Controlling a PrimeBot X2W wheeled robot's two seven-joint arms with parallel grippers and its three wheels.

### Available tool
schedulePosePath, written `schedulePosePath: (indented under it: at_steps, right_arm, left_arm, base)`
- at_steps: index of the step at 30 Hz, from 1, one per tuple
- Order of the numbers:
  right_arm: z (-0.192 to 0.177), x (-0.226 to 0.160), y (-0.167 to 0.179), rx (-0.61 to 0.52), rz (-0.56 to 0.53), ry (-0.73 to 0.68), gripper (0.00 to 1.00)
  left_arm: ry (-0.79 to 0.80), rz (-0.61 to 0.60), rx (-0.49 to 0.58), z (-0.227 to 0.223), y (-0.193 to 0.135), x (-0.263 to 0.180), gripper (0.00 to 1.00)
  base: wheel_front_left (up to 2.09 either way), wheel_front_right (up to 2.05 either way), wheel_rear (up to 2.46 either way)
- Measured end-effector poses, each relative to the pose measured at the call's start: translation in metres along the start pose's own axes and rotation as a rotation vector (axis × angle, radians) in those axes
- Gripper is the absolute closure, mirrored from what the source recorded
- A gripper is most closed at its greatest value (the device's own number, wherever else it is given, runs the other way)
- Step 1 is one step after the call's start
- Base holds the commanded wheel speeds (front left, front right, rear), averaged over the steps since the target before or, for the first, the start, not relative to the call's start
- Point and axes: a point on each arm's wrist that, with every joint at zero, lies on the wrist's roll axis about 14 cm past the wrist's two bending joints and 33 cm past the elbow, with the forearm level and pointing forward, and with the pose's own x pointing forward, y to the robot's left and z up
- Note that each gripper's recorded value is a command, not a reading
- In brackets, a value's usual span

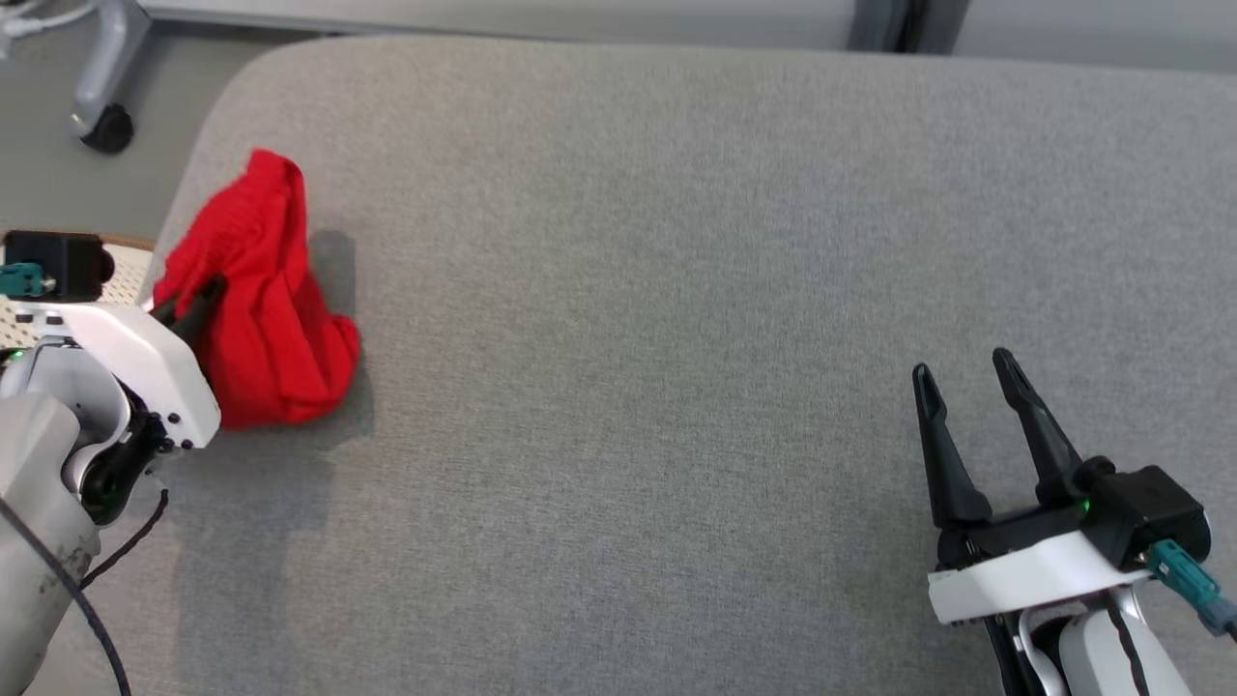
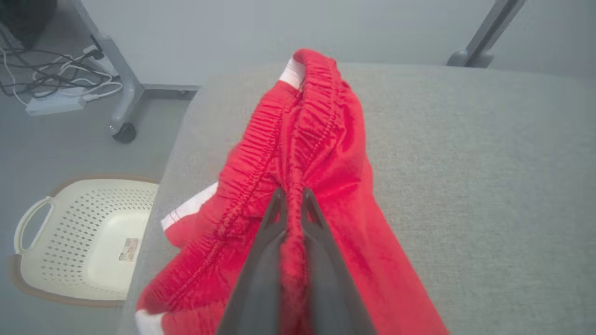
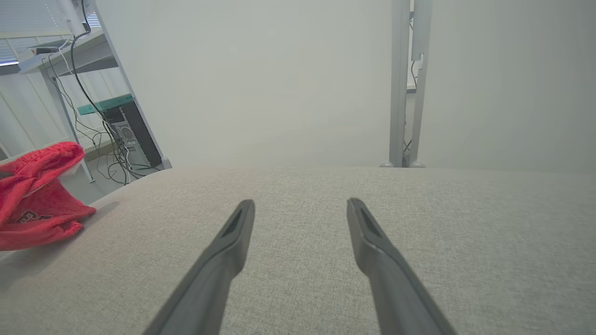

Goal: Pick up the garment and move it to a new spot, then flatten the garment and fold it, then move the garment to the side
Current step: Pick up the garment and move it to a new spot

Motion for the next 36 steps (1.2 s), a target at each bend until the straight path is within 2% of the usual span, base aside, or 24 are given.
schedulePosePath:
  at_steps: [5,11,14,16,22,32,36]
  right_arm:
    - [0.017,-0.01,0.007,-0.005,0.005,-0.034,0.0]
    - [0.036,-0.026,0.009,-0.022,-0.007,-0.072,0.0]
    - [0.048,-0.034,0.008,-0.034,-0.017,-0.098,0.0]
    - [0.054,-0.04,0.007,-0.043,-0.027,-0.112,0.0]
    - [0.066,-0.064,-0.01,-0.053,-0.095,-0.142,0.0]
    - [0.084,-0.103,-0.043,-0.076,-0.23,-0.19,0.0]
    - [0.09,-0.118,-0.058,-0.081,-0.289,-0.206,0.0]
  left_arm:
    - [-0.251,-0.005,0.002,0.048,-0.004,-0.021,1.0]
    - [-0.474,-0.111,0.032,0.102,-0.046,-0.047,1.0]
    - [-0.617,-0.16,0.024,0.143,-0.064,-0.07,1.0]
    - [-0.673,-0.198,0.012,0.151,-0.079,-0.079,1.0]
    - [-0.756,-0.338,-0.074,0.151,-0.139,-0.09,1.0]
    - [-0.746,-0.512,-0.067,0.137,-0.235,-0.08,1.0]
    - [-0.725,-0.596,-0.112,0.135,-0.28,-0.075,1.0]
  base:
    - [0.0,0.0,0.0]
    - [0.0,0.0,0.0]
    - [0.0,0.0,0.0]
    - [0.0,0.0,0.0]
    - [0.0,0.0,0.0]
    - [0.0,0.0,0.0]
    - [0.0,0.0,0.0]
